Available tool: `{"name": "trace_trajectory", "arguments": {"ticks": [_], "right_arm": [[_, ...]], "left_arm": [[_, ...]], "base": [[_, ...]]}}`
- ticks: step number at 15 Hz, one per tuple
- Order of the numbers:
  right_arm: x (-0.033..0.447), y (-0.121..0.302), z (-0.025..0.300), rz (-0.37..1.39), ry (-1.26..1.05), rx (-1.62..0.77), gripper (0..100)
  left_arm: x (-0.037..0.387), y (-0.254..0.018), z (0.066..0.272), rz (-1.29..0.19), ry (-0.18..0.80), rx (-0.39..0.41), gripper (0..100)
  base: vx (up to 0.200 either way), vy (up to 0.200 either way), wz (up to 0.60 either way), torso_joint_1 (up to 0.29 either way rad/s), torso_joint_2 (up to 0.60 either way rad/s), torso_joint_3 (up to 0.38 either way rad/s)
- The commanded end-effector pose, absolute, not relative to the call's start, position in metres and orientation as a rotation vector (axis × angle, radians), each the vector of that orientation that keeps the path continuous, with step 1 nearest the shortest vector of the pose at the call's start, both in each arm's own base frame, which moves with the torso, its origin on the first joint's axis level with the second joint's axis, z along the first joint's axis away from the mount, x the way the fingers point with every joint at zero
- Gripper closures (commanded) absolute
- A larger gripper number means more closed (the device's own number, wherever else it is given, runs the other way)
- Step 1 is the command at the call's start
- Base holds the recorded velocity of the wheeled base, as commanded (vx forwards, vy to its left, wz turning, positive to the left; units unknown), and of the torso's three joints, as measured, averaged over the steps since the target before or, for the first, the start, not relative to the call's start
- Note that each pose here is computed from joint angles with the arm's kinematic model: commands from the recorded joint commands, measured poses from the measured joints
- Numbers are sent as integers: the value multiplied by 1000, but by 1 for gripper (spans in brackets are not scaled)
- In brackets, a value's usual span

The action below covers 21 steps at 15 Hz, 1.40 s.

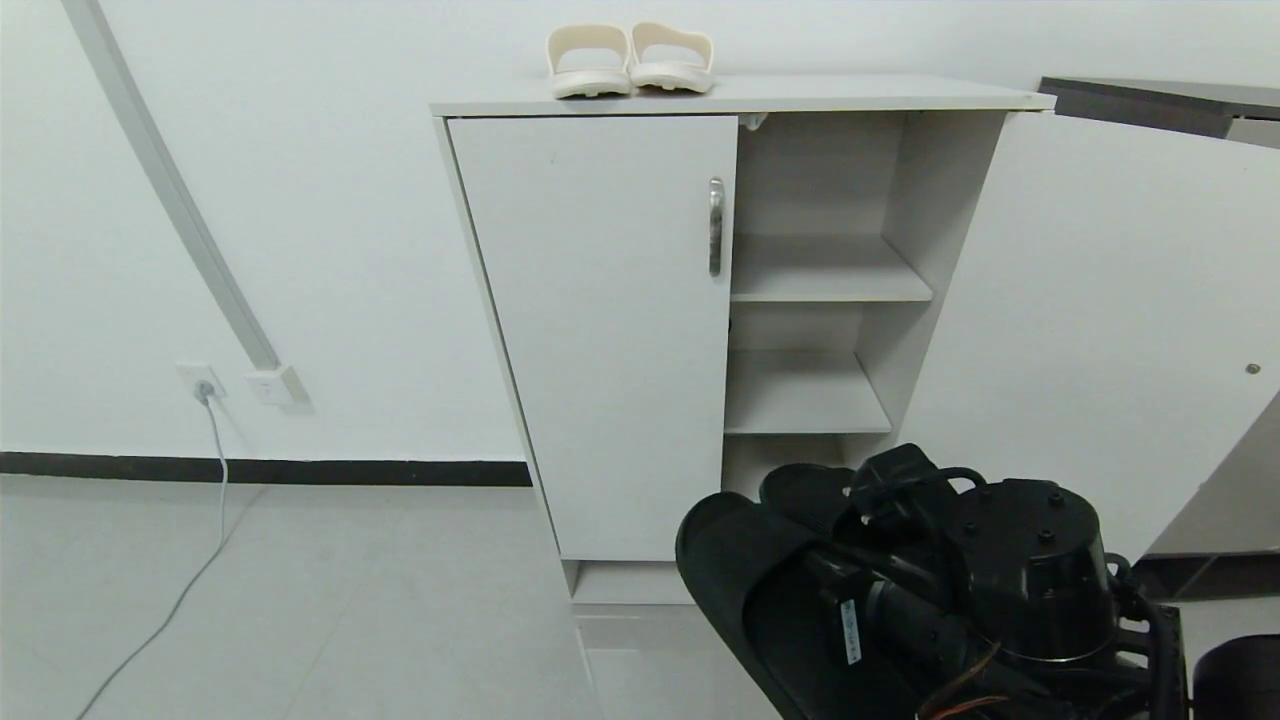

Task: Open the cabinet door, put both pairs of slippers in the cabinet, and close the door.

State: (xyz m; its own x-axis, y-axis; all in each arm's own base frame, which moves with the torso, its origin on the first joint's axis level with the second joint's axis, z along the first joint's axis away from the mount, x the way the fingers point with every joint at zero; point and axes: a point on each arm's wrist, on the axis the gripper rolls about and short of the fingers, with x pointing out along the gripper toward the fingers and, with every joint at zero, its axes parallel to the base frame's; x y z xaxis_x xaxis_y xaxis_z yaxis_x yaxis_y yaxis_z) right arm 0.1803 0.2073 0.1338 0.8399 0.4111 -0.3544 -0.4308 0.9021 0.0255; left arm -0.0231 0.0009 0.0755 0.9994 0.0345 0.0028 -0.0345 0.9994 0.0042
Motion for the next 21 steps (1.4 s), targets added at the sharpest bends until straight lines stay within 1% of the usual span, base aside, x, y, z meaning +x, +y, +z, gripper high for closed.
{"name": "trace_trajectory", "arguments": {"ticks": [1, 3, 5, 6, 8, 11, 19, 21], "right_arm": [[188, 218, 137, 395, 332, -51, 100], [199, 235, 136, 286, 298, -63, 100], [215, 252, 129, 139, 263, -72, 100], [221, 259, 127, 112, 255, -52, 100], [227, 265, 128, 98, 248, 6, 100], [229, 265, 128, 94, 248, 14, 100], [231, 262, 119, 81, 269, -3, 100], [236, 258, 115, 61, 276, -7, 100]], "left_arm": [[-23, 1, 75, 31, 2, 3, 100], [-23, 1, 75, 32, 1, -3, 100], [-23, 1, 75, 32, 1, -3, 100], [-23, 1, 75, 31, 1, -3, 100], [-23, 1, 75, 31, 1, -5, 100], [-23, 1, 75, 31, 1, -3, 100], [-23, 1, 75, 31, 1, -3, 100], [-23, 1, 75, 31, 1, -5, 100]], "base": [[0, 0, 0, 0, 0, 0], [0, 0, 0, 0, 0, 0], [0, 0, 0, 0, 0, 0], [0, 0, 0, 0, 0, 0], [0, 0, 0, 0, 0, 0], [0, 0, 0, 0, 0, 0], [0, -200, 0, 2, 1, 3], [0, 0, 0, 0, 0, 0]]}}
